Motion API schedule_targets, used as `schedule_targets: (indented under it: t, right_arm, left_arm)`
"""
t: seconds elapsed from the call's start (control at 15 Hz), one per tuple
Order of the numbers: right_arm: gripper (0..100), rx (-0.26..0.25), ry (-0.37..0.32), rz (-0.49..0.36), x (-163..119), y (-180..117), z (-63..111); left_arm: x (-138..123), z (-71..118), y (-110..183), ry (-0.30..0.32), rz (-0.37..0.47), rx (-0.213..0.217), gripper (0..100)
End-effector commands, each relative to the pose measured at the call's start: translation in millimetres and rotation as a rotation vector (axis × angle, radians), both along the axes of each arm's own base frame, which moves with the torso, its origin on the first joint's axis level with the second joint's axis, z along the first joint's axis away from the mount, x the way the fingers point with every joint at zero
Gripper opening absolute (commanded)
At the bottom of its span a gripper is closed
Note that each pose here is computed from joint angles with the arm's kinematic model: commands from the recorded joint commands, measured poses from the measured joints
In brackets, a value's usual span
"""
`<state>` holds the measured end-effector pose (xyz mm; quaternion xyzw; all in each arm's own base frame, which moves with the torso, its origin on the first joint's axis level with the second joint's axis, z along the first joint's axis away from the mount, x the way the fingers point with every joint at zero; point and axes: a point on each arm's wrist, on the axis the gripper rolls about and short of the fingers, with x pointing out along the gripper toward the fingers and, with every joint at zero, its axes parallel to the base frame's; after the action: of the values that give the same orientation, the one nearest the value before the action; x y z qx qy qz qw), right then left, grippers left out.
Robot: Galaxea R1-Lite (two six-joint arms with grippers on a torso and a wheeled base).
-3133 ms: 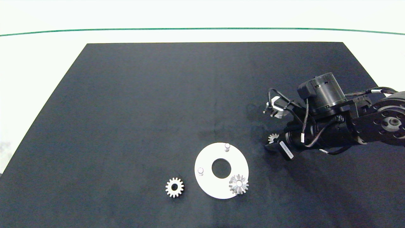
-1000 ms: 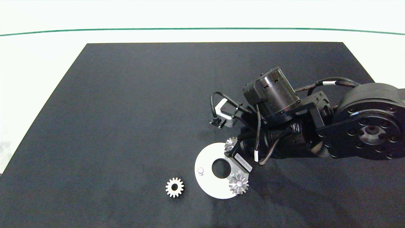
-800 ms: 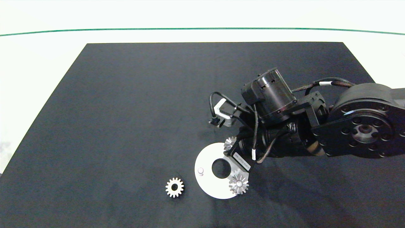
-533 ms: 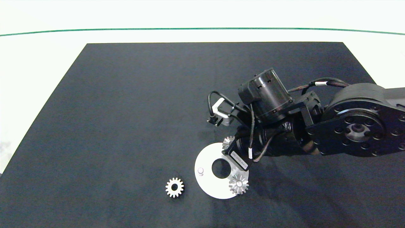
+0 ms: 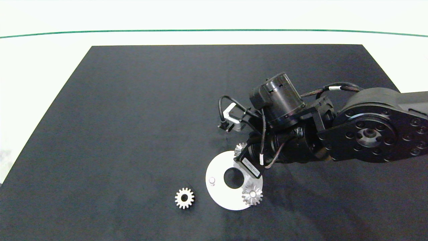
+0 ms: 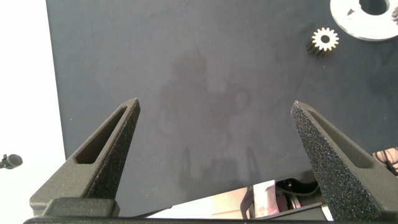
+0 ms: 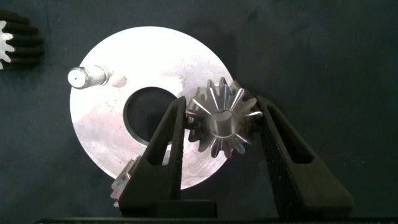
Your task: Install three planetary gears onto the carrier pins
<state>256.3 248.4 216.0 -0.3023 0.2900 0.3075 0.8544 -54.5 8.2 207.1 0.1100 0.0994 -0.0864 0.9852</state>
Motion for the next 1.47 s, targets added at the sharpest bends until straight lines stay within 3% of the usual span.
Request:
schedule_targets:
  t: [0.07,1.2,1.27,1.47]
  right_arm:
    - [19,-0.006,0.003,0.0,1.6,0.7,-2.0]
    - [19,-0.006,0.001,-0.011,9.6,3.8,-4.0]
    - [100,-0.006,0.0,-0.01,9.4,3.6,-3.4]
    - [100,-0.006,0.0,-0.011,9.7,3.2,-3.4]
  left_arm:
    - [-0.1,0.0,0.2,0.003,-0.003,0.001,100]
    - [0.6,0.3,0.1,0.004,-0.003,0.002,100]
    - [0.6,0.3,0.1,0.004,-0.003,0.002,100]
    - [0.4,0.3,0.7,0.003,-0.011,0.0,100]
